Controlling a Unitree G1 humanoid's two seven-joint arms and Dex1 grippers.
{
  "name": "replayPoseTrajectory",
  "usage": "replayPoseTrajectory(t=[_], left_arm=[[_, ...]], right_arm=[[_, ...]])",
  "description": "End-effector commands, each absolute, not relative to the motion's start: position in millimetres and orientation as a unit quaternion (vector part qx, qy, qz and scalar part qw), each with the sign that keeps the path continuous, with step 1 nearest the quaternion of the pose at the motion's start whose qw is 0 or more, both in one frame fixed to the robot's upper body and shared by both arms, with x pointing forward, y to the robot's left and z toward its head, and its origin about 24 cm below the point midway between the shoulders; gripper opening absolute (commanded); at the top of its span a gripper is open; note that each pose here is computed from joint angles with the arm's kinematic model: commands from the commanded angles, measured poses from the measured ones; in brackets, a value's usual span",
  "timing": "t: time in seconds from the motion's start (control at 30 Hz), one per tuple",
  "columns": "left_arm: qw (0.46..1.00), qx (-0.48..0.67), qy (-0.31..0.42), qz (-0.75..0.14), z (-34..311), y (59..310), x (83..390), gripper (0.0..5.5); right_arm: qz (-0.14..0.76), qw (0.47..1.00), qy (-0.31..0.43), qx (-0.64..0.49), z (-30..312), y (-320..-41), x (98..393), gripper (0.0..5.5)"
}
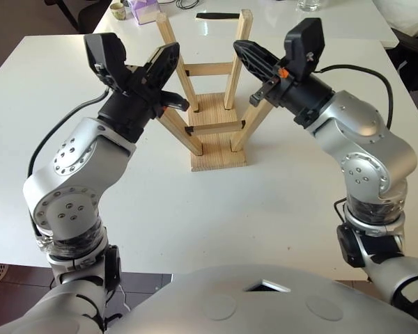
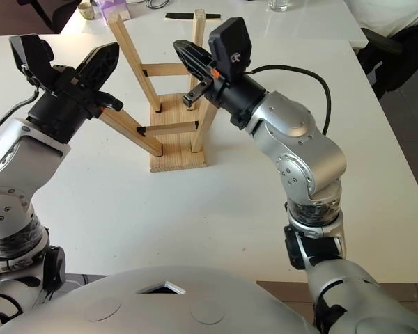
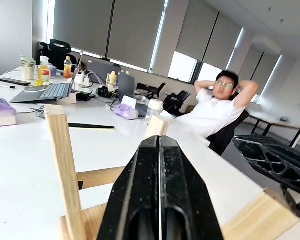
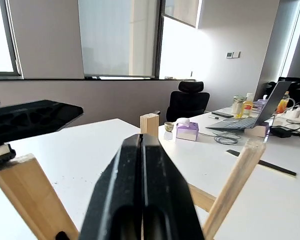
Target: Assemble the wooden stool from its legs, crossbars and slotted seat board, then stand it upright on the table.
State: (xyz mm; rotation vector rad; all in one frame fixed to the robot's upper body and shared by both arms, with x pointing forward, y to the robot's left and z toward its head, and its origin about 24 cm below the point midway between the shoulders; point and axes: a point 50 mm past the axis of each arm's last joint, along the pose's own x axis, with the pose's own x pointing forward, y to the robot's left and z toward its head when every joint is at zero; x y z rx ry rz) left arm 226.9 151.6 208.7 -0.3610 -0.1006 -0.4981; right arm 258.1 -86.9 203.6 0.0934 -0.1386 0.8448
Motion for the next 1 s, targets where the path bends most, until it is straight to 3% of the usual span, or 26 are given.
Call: replayPoseTrajectory(t=[0.03, 0.13, 0.23, 0.3, 0.37, 0.43, 0.5, 0.63, 0.77, 1.0], left_arm=[[0.937, -0.222, -0.139, -0.229, 238.4, 164.5, 228.1, 0.02], [0.899, -0.304, -0.211, -0.234, 268.7, 188.1, 222.0, 0.02], [0.903, -0.331, -0.174, -0.214, 246.3, 229.9, 217.7, 0.02], [0.948, -0.273, -0.053, -0.156, 189.3, 261.8, 216.4, 0.02], [0.964, -0.177, 0.132, -0.151, 112.0, 282.3, 196.2, 0.02], [0.932, -0.119, 0.265, -0.218, 64.2, 279.1, 161.5, 0.02], [0.905, -0.087, 0.303, -0.287, 50.7, 262.1, 147.7, 0.02], [0.883, -0.086, 0.248, -0.389, 59.4, 220.3, 162.6, 0.02], [0.875, -0.074, 0.199, -0.436, 66.3, 193.0, 180.9, 0.02], [0.886, 0.003, 0.181, -0.428, 61.3, 185.2, 227.0, 0.02]], right_arm=[[0.402, 0.899, -0.100, 0.143, 230.5, -99.0, 263.9, 0.00], [0.384, 0.892, -0.182, 0.153, 272.4, -129.7, 265.7, 0.00], [0.333, 0.919, -0.170, 0.124, 267.9, -170.8, 274.5, 0.00], [0.281, 0.955, -0.080, 0.042, 221.6, -193.8, 286.9, 0.00], [0.239, 0.965, 0.042, -0.100, 151.8, -210.0, 296.8, 0.00], [0.269, 0.944, 0.086, -0.170, 108.8, -206.9, 292.7, 0.00], [0.307, 0.931, 0.089, -0.175, 92.3, -193.0, 290.8, 0.00], [0.370, 0.911, 0.063, -0.169, 87.1, -164.1, 299.4, 0.00], [0.441, 0.880, 0.045, -0.170, 88.6, -141.2, 312.4, 0.00], [0.597, 0.779, 0.054, -0.181, 89.2, -116.2, 319.0, 0.00]])
